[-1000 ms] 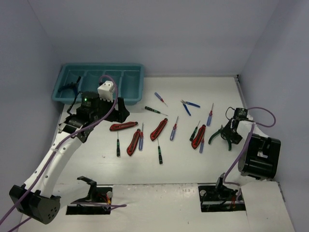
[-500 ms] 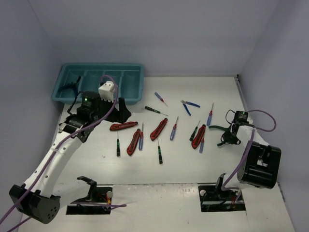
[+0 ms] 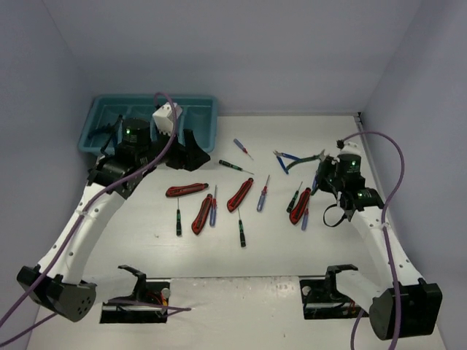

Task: Sort the tools into containers

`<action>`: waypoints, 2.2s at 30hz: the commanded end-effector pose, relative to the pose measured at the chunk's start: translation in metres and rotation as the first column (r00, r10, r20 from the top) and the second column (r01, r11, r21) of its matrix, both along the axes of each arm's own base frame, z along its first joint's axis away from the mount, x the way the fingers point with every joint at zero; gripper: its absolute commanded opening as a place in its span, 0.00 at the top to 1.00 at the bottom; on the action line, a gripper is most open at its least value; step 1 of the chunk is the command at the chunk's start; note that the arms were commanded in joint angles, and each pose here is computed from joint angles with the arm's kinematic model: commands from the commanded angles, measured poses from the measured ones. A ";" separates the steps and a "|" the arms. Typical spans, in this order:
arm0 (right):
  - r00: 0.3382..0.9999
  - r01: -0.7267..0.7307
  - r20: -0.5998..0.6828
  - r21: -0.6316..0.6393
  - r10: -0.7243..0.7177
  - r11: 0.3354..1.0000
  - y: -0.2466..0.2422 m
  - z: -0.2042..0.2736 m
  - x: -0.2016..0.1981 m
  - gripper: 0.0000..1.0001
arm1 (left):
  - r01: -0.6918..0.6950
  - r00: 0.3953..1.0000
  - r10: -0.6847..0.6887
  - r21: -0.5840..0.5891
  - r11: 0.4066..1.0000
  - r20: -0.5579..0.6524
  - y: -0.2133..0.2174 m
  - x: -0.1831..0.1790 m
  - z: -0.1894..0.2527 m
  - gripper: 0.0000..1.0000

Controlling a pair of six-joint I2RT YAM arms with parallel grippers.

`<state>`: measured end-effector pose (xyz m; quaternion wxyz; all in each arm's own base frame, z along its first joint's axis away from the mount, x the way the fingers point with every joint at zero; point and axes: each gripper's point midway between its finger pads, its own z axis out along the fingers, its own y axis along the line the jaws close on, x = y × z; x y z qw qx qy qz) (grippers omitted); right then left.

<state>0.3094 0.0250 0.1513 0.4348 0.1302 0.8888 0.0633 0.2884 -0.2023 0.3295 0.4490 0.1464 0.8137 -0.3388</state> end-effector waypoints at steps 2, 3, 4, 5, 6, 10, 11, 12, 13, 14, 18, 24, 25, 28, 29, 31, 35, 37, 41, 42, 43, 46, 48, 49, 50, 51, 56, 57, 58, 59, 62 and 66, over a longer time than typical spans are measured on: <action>0.887 -0.344 0.303 -0.067 0.348 0.937 0.073 0.095 0.005 1.00 | 0.153 0.987 -0.158 -0.136 0.979 -0.024 -0.044 -0.014 0.035 0.27; 0.861 -0.399 0.319 -0.062 0.397 0.915 0.088 0.101 0.001 1.00 | 0.181 0.982 -0.186 -0.137 0.974 -0.023 -0.054 -0.019 0.036 0.27; 0.838 -0.439 0.333 -0.061 0.433 0.896 0.099 0.107 -0.002 1.00 | 0.200 0.979 -0.205 -0.135 0.970 -0.022 -0.061 -0.021 0.037 0.27; 0.818 -0.469 0.347 -0.062 0.459 0.881 0.107 0.112 -0.004 1.00 | 0.213 0.976 -0.218 -0.132 0.968 -0.020 -0.068 -0.021 0.039 0.27; 0.794 -0.505 0.358 -0.064 0.492 0.861 0.119 0.117 -0.007 1.00 | 0.227 0.973 -0.231 -0.127 0.966 -0.019 -0.076 -0.021 0.039 0.27; 0.718 -0.601 0.382 -0.081 0.582 0.795 0.154 0.130 -0.016 1.00 | 0.267 0.962 -0.272 -0.117 0.957 -0.033 -0.103 -0.022 0.037 0.27; 0.706 -0.615 0.385 -0.082 0.594 0.784 0.160 0.132 -0.017 1.00 | 0.275 0.959 -0.281 -0.115 0.954 -0.036 -0.108 -0.022 0.036 0.27; 0.693 -0.627 0.393 -0.083 0.604 0.774 0.164 0.135 -0.018 1.00 | 0.280 0.958 -0.286 -0.113 0.953 -0.038 -0.113 -0.023 0.035 0.27; 0.680 -0.639 0.402 -0.083 0.613 0.764 0.168 0.139 -0.019 1.00 | 0.285 0.956 -0.291 -0.110 0.952 -0.040 -0.118 -0.023 0.034 0.27; 0.675 -0.648 0.401 -0.080 0.619 0.758 0.171 0.139 -0.020 1.00 | 0.284 0.956 -0.290 -0.103 0.953 -0.045 -0.120 -0.022 0.031 0.27; 0.639 -0.674 0.443 -0.071 0.629 0.735 0.181 0.150 -0.022 1.00 | 0.271 0.957 -0.277 -0.078 0.959 -0.082 -0.127 -0.018 0.013 0.27; 0.618 -0.692 0.457 -0.070 0.639 0.719 0.186 0.155 -0.024 1.00 | 0.250 0.958 -0.257 -0.067 0.966 -0.129 -0.129 -0.015 -0.003 0.28; 0.615 -0.695 0.459 -0.069 0.641 0.716 0.187 0.156 -0.025 1.00 | 0.251 0.957 -0.258 -0.066 0.966 -0.135 -0.131 -0.015 -0.005 0.29; 0.611 -0.699 0.461 -0.069 0.644 0.712 0.188 0.156 -0.024 1.00 | 0.255 0.954 -0.262 -0.065 0.965 -0.147 -0.135 -0.015 -0.009 0.37; 0.609 -0.699 0.462 -0.071 0.644 0.712 0.189 0.156 -0.024 1.00 | 0.257 0.952 -0.265 -0.065 0.964 -0.152 -0.137 -0.016 -0.010 0.41; 0.607 -0.700 0.461 -0.075 0.647 0.710 0.189 0.156 -0.022 1.00 | 0.260 0.950 -0.267 -0.066 0.963 -0.161 -0.139 -0.016 -0.012 0.50; 0.604 -0.704 0.454 -0.082 0.655 0.706 0.192 0.154 -0.019 1.00 | 0.272 0.944 -0.280 -0.068 0.960 -0.173 -0.144 -0.017 -0.015 0.74; 0.603 -0.704 0.453 -0.084 0.657 0.705 0.192 0.153 -0.018 1.00 | 0.270 0.944 -0.277 -0.060 0.961 -0.179 -0.143 -0.017 -0.016 0.91; 0.602 -0.702 0.449 -0.095 0.660 0.706 0.192 0.152 -0.015 0.85 | 0.256 0.954 -0.255 -0.015 0.967 -0.159 -0.136 -0.013 -0.018 1.00; 0.606 -0.700 0.444 -0.098 0.661 0.707 0.192 0.150 -0.014 0.74 | 0.250 0.957 -0.248 -0.005 0.968 -0.150 -0.134 -0.012 -0.018 1.00; 0.609 -0.698 0.439 -0.101 0.661 0.709 0.192 0.148 -0.013 0.63 | 0.244 0.960 -0.241 0.005 0.970 -0.141 -0.131 -0.010 -0.018 1.00; 0.614 -0.691 0.436 -0.106 0.658 0.715 0.191 0.147 -0.011 0.30 | 0.216 0.970 -0.211 0.032 0.976 -0.119 -0.116 0.003 -0.018 1.00; 0.618 -0.686 0.433 -0.109 0.656 0.719 0.190 0.146 -0.010 0.20 | 0.194 0.976 -0.188 0.049 0.980 -0.109 -0.101 0.013 -0.018 1.00; 0.623 -0.681 0.432 -0.111 0.653 0.723 0.188 0.145 -0.010 0.17 | 0.176 0.980 -0.169 0.058 0.983 -0.108 -0.090 0.019 -0.018 1.00; 0.624 -0.678 0.434 -0.114 0.650 0.726 0.187 0.146 -0.010 0.14 | 0.148 0.986 -0.142 0.072 0.986 -0.091 -0.074 0.030 -0.015 1.00; 0.624 -0.675 0.436 -0.117 0.648 0.729 0.185 0.147 -0.011 0.13 | 0.118 0.991 -0.112 0.087 0.989 -0.070 -0.057 0.041 -0.012 1.00; 0.644 -0.657 0.423 -0.120 0.637 0.744 0.178 0.136 -0.015 0.11 | -0.045 0.999 0.042 0.217 0.975 0.015 0.036 0.084 0.003 1.00; 0.647 -0.656 0.421 -0.118 0.636 0.745 0.176 0.135 -0.016 0.11 | -0.098 0.995 0.088 0.248 0.964 0.048 0.066 0.097 0.006 1.00; 0.650 -0.658 0.413 -0.113 0.638 0.744 0.176 0.131 -0.017 0.11 | -0.135 0.990 0.117 0.267 0.954 0.082 0.085 0.105 0.014 1.00; 0.653 -0.661 0.405 -0.108 0.640 0.743 0.176 0.126 -0.018 0.11 | -0.170 0.983 0.142 0.282 0.944 0.115 0.102 0.111 0.023 1.00; 0.661 -0.665 0.391 -0.091 0.640 0.742 0.176 0.118 -0.021 0.11 | -0.308 0.947 0.240 0.388 0.869 0.215 0.168 0.139 0.033 1.00; 0.671 -0.670 0.369 -0.068 0.643 0.739 0.176 0.106 -0.024 0.11 | -0.447 0.893 0.353 0.462 0.766 0.279 0.245 0.167 0.039 1.00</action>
